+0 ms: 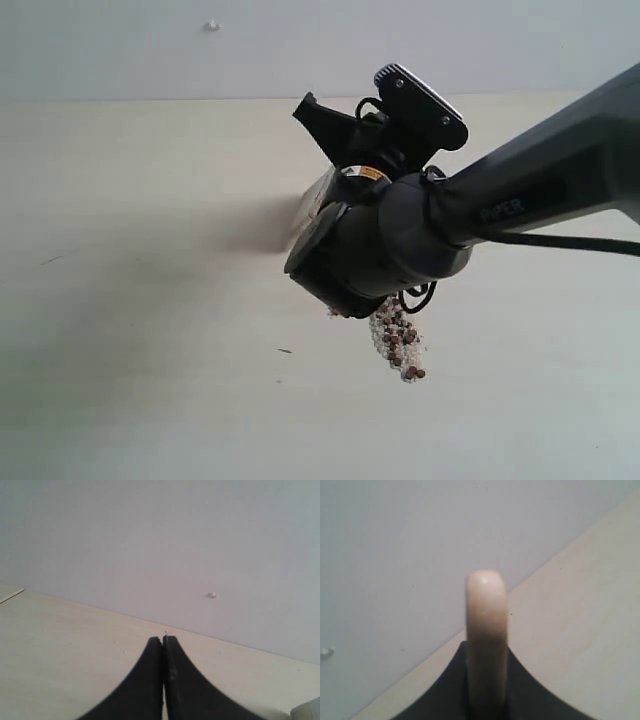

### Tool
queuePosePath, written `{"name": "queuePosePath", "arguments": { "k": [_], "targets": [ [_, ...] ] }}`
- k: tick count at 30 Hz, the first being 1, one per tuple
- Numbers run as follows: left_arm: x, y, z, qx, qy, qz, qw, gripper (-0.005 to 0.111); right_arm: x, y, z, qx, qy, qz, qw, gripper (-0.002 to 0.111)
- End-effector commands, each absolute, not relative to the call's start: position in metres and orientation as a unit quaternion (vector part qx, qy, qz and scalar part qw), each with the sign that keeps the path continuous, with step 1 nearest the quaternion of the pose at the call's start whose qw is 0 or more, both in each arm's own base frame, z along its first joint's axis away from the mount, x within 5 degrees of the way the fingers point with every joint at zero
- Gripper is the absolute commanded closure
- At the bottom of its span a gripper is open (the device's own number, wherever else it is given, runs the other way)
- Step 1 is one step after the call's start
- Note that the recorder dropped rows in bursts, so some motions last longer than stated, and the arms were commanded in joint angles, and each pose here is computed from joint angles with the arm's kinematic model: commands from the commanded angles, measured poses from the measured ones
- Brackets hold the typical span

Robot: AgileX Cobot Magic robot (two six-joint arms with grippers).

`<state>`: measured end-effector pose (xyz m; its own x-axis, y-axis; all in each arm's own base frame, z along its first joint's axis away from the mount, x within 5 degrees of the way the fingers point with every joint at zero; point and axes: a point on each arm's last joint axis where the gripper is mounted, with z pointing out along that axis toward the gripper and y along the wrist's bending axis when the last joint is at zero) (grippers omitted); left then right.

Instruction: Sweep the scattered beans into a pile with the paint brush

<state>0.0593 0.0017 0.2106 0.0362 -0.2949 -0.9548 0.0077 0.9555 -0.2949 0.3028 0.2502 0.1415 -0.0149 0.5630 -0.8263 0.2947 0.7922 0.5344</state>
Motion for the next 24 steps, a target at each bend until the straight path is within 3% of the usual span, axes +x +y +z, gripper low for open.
{"name": "queuePosePath", "arguments": {
  "k": [1,11,24],
  "targets": [
    [0.059,0.002,0.210,-0.108,0.686,-0.104,0.712,0.107,0.308,0.248,0.136,0.306,0.700,0.106,0.636,0.108],
    [0.059,0.002,0.210,-0.108,0.686,-0.104,0.712,0.107,0.307,0.241,0.122,0.305,0.728,0.053,0.612,0.108],
    [0.059,0.002,0.210,-0.108,0.686,-0.104,0.712,0.107,0.299,0.230,0.160,0.272,0.741,-0.049,0.612,0.108]
  ]
}}
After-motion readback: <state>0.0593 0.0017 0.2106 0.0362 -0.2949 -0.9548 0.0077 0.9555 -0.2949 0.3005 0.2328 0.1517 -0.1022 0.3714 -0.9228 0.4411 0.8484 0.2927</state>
